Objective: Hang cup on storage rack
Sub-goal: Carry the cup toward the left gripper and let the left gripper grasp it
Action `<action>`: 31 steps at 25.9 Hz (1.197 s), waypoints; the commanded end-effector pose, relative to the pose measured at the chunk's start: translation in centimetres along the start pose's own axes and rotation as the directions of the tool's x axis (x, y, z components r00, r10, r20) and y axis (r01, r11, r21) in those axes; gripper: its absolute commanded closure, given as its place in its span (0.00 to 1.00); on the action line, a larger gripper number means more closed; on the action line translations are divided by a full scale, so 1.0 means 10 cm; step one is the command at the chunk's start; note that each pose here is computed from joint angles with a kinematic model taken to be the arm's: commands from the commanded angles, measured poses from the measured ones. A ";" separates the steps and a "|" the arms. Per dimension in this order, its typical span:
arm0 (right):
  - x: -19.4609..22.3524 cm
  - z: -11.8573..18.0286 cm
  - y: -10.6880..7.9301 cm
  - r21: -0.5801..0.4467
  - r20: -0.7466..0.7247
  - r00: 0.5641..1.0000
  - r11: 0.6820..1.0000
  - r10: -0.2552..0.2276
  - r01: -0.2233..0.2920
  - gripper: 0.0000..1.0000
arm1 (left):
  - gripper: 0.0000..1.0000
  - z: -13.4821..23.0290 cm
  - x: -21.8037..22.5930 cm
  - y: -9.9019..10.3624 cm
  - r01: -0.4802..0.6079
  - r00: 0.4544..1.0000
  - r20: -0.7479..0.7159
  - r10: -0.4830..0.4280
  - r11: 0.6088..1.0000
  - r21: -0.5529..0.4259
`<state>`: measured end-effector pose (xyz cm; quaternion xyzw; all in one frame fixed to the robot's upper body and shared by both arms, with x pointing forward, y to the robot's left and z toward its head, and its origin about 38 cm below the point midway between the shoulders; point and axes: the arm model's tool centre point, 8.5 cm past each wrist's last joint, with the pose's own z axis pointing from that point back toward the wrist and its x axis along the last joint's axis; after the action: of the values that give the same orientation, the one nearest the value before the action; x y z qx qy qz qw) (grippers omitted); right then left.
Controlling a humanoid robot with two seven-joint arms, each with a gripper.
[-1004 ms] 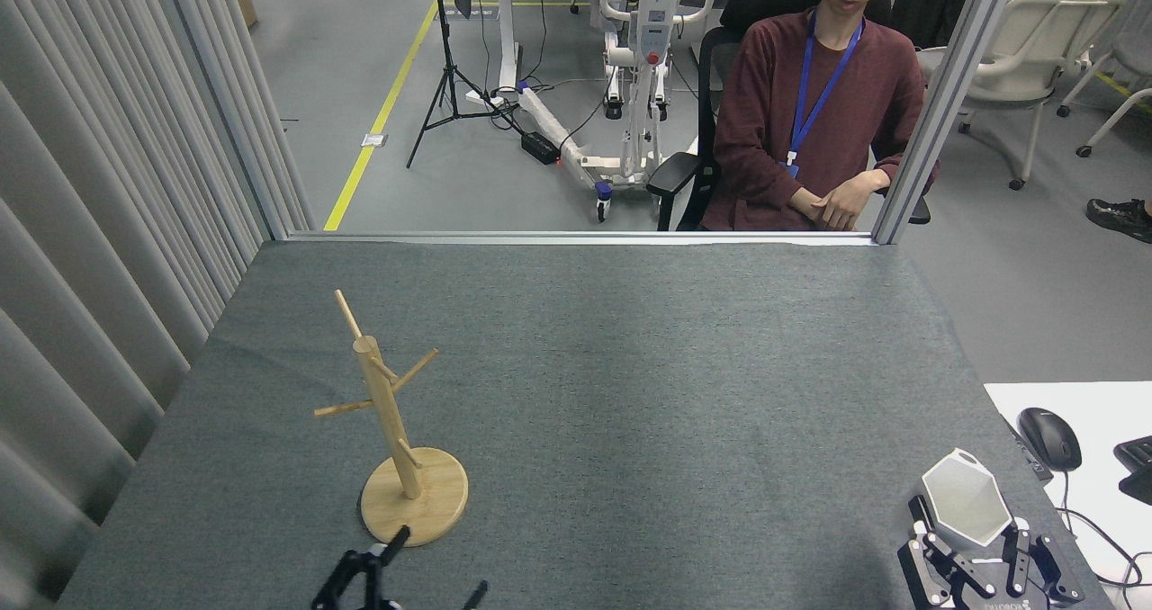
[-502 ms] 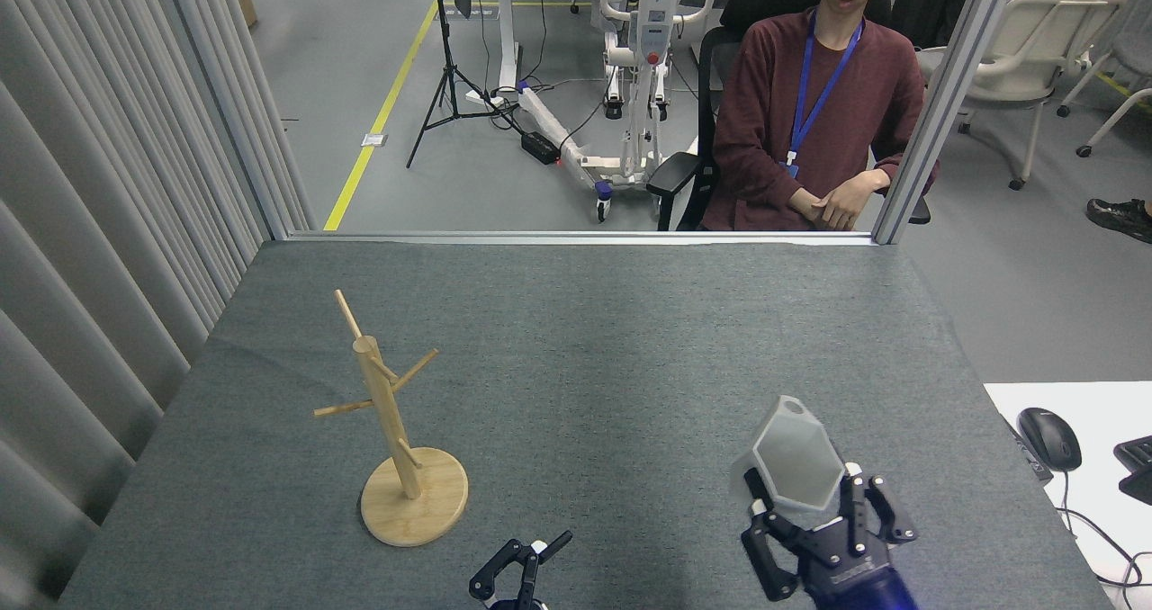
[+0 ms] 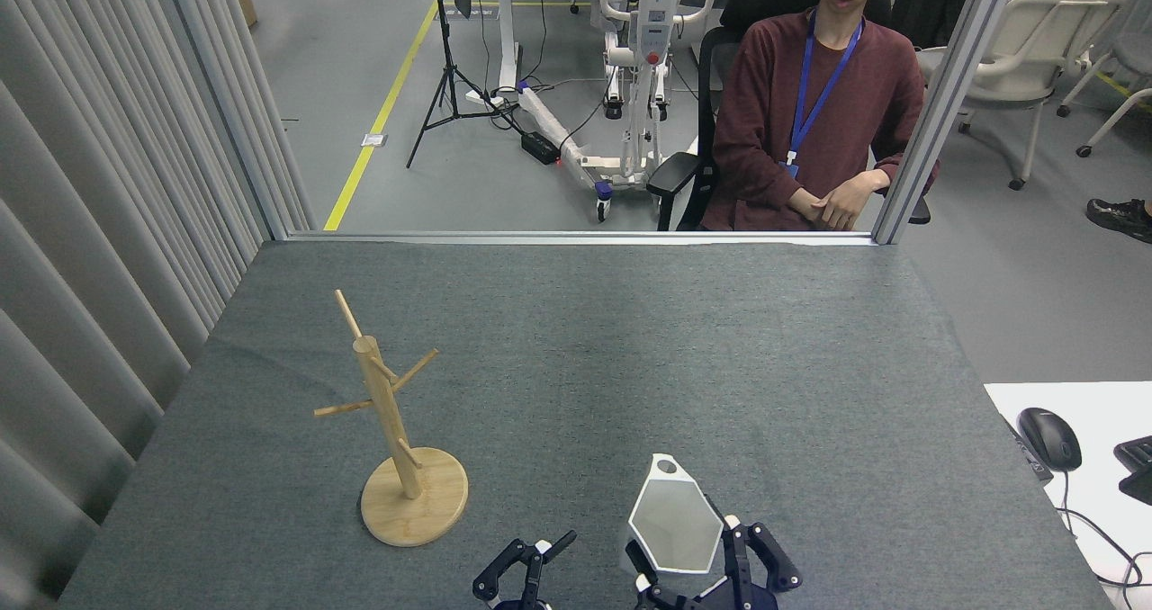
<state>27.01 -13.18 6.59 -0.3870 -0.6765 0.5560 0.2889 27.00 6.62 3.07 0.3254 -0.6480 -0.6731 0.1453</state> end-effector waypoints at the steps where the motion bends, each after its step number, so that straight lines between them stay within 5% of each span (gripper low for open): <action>1: 0.23 -0.05 0.02 0.007 0.045 0.999 1.000 -0.002 0.002 0.49 | 0.00 0.01 -0.01 0.01 0.002 1.000 -0.002 -0.002 1.000 0.003; 23: 0.77 -0.15 0.04 0.011 0.120 0.992 0.999 -0.036 0.035 0.49 | 0.01 0.03 -0.05 0.06 0.021 1.000 0.000 -0.021 1.000 0.015; 27: 0.77 -0.15 0.03 0.010 0.119 0.992 0.999 -0.037 0.036 0.45 | 0.35 0.03 -0.06 0.09 0.028 1.000 -0.002 -0.028 0.999 0.021; 30: 0.76 -0.15 0.04 0.009 0.111 0.993 0.999 -0.038 0.037 0.02 | 0.58 0.03 -0.07 0.10 0.033 0.999 -0.003 -0.033 0.999 0.014; 31: 0.76 -0.15 0.03 0.008 0.111 0.993 0.999 -0.038 0.037 0.02 | 0.60 0.02 -0.08 0.11 0.034 0.999 -0.003 -0.034 0.999 0.015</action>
<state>24.29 -5.98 6.35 -0.3446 -0.6977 0.5708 0.2620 27.25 7.20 4.12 0.3420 -0.6454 -0.6692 0.1367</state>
